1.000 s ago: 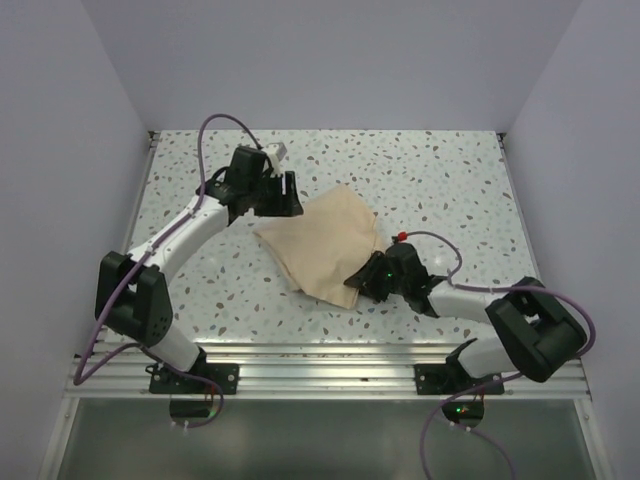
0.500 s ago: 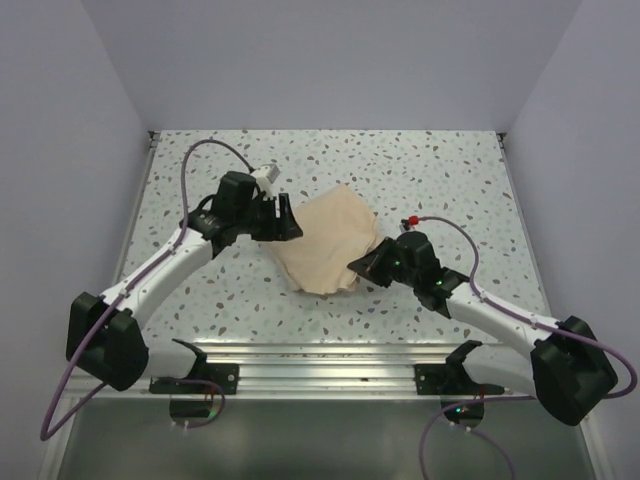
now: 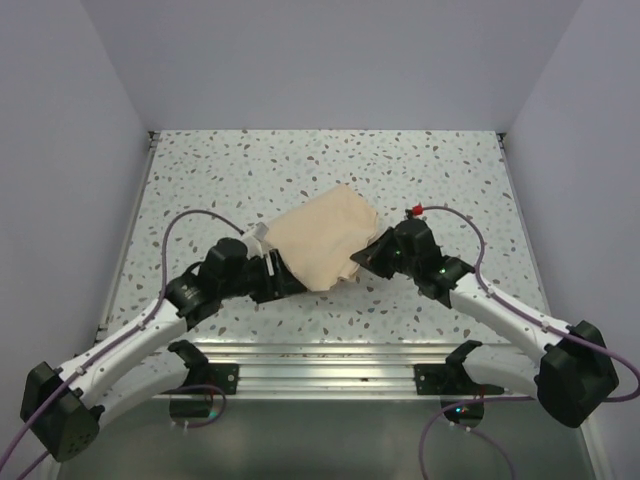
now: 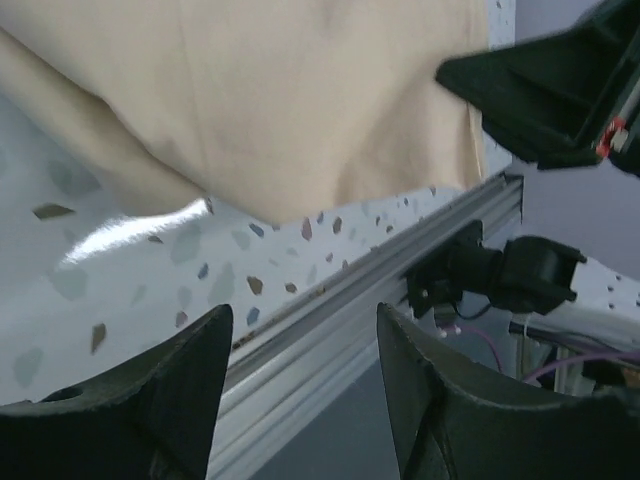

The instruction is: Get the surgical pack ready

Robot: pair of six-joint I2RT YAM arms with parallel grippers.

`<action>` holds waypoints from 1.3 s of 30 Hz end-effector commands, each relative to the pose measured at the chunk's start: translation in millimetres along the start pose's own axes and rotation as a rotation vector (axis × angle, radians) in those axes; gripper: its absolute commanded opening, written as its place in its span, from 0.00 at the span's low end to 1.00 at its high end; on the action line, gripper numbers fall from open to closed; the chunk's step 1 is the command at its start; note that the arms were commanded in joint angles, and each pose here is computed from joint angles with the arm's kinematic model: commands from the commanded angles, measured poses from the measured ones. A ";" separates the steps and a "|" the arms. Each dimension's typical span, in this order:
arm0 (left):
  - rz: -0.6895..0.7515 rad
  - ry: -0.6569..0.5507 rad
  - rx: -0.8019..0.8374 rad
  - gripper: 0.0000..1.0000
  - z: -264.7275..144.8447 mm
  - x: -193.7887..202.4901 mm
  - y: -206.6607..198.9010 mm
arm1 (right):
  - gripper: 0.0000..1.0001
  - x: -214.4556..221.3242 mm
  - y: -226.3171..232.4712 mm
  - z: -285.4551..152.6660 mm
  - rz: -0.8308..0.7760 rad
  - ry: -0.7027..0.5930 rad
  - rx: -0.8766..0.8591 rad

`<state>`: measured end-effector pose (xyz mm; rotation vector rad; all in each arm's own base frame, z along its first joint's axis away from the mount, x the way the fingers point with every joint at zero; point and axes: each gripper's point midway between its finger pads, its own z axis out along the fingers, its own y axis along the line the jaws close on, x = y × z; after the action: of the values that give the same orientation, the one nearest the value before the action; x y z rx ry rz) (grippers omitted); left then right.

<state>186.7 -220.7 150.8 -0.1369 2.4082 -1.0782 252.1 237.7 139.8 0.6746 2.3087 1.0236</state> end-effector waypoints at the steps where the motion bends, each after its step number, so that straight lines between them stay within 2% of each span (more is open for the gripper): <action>1: -0.165 0.009 0.070 0.61 5.6 26.5 -20.2 | 0.00 -15.2 19.7 -9.3 0.012 -0.055 -0.012; 2: -0.185 0.049 0.084 0.58 8.3 42.1 -22.5 | 0.00 -15.6 20.6 -8.9 0.009 -0.054 -0.014; 3: -0.199 0.042 0.138 0.46 11.0 44.6 -32.3 | 0.00 -16.8 24.0 -9.8 0.009 -0.057 -0.021; 5: -0.268 0.061 0.129 0.28 17.9 67.8 -27.8 | 0.00 -17.8 27.6 -10.1 0.011 -0.059 -0.027; 6: -0.280 0.046 0.156 0.13 19.7 69.9 -32.4 | 0.00 -18.2 28.7 -10.6 0.011 -0.060 -0.029; 8: -0.333 0.038 0.132 0.02 28.1 86.3 -21.1 | 0.00 -20.1 31.8 -11.9 0.016 -0.068 -0.043; 9: -0.352 0.019 0.184 0.00 29.8 85.2 -28.8 | 0.00 -19.5 32.8 -11.6 0.023 -0.067 -0.049; 10: -0.388 0.042 0.152 0.00 37.9 101.8 -11.1 | 0.00 -20.0 34.4 -11.4 0.031 -0.068 -0.059; 11: -0.408 0.020 0.161 0.00 42.1 101.8 -8.1 | 0.00 -18.8 37.0 -10.6 0.048 -0.062 -0.075; 12: -0.425 -0.006 0.235 0.00 42.3 96.3 -20.5 | 0.00 -17.9 38.1 -10.3 0.056 -0.056 -0.078; 13: -0.433 -0.030 0.201 0.00 50.7 101.4 -7.5 | 0.00 -17.3 39.4 -9.3 0.063 -0.050 -0.081; 15: -0.450 -0.083 0.244 0.00 54.1 94.5 -16.3 | 0.00 -17.1 46.3 -10.3 0.070 -0.041 -0.094; 21: -0.579 -0.359 0.194 0.00 75.2 70.4 0.3 | 0.00 -13.3 47.1 -9.6 0.060 -0.013 -0.081; 23: -0.602 -0.408 0.192 0.00 78.9 64.0 -0.2 | 0.00 -11.4 45.1 -9.7 0.061 -0.003 -0.077; 28: -0.675 -0.502 0.158 0.00 107.1 58.8 12.2 | 0.00 -3.1 38.5 -12.7 0.064 0.031 -0.066; 29: -0.722 -0.517 0.229 0.00 107.2 51.9 -0.8 | 0.00 -2.0 37.3 -13.6 0.064 0.035 -0.064; 31: -0.758 -0.573 0.222 0.00 122.4 49.9 11.7 | 0.00 1.5 32.2 -17.5 0.067 0.050 -0.050; 32: -0.810 -0.591 0.299 0.00 121.8 41.8 -2.1 | 0.00 3.3 29.7 -18.3 0.067 0.056 -0.044; 33: -0.814 -0.609 0.276 0.00 131.2 45.7 12.1 | 0.00 4.7 28.9 -22.3 0.070 0.059 -0.045; 35: -0.857 -0.655 0.328 0.00 132.5 36.9 9.3 | 0.00 10.6 15.1 -23.6 0.081 0.073 -0.012; 39: -0.908 -0.693 0.291 0.00 150.8 32.0 29.7 | 0.00 18.8 -11.3 -26.2 0.094 0.085 0.053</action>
<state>209.3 -310.8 20.1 -1.1639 1.6843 -1.2803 234.4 236.7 154.3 0.7413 2.3495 1.0805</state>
